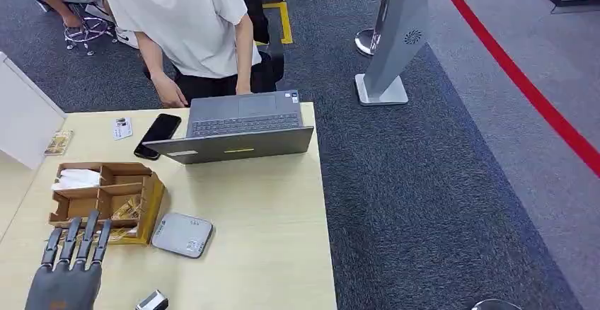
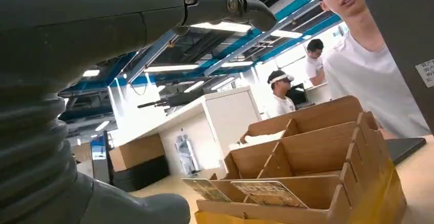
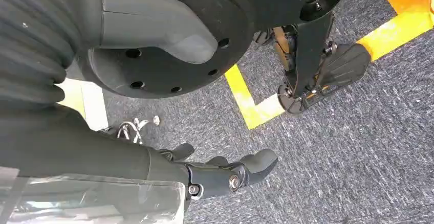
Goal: Pass the card to the sensor for recognition and then transmit it.
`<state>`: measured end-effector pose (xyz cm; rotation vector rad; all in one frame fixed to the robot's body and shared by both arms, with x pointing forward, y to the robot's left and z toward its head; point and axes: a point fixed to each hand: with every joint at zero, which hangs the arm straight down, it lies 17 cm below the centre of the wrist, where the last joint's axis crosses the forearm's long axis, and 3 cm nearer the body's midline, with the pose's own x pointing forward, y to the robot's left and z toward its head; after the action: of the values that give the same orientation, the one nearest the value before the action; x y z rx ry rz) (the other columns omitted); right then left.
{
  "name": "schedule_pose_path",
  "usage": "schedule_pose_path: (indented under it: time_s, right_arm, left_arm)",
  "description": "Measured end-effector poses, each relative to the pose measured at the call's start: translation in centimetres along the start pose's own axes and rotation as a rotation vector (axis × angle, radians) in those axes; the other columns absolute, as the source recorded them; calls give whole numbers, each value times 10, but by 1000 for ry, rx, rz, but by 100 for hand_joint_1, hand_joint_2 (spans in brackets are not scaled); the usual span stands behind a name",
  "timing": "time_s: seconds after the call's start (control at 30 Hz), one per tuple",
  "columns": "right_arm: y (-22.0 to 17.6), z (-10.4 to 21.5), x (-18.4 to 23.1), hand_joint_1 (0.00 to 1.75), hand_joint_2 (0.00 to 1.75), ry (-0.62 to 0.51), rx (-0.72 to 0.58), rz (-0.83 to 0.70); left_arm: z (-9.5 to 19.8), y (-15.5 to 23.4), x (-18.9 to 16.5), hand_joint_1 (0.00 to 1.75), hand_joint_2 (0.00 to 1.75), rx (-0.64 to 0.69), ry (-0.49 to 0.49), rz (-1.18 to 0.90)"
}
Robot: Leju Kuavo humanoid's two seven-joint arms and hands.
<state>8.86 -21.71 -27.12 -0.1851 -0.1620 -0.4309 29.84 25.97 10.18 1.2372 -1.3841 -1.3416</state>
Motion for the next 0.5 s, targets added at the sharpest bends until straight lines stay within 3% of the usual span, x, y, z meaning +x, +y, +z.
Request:
schedule_pose_path:
  time_s: [0.5]
  right_arm:
    - [0, 0, -2, 0, 175, 9, 1, 11]
  left_arm:
    - [-7, -8, -9, 0, 175, -22, 31, 0]
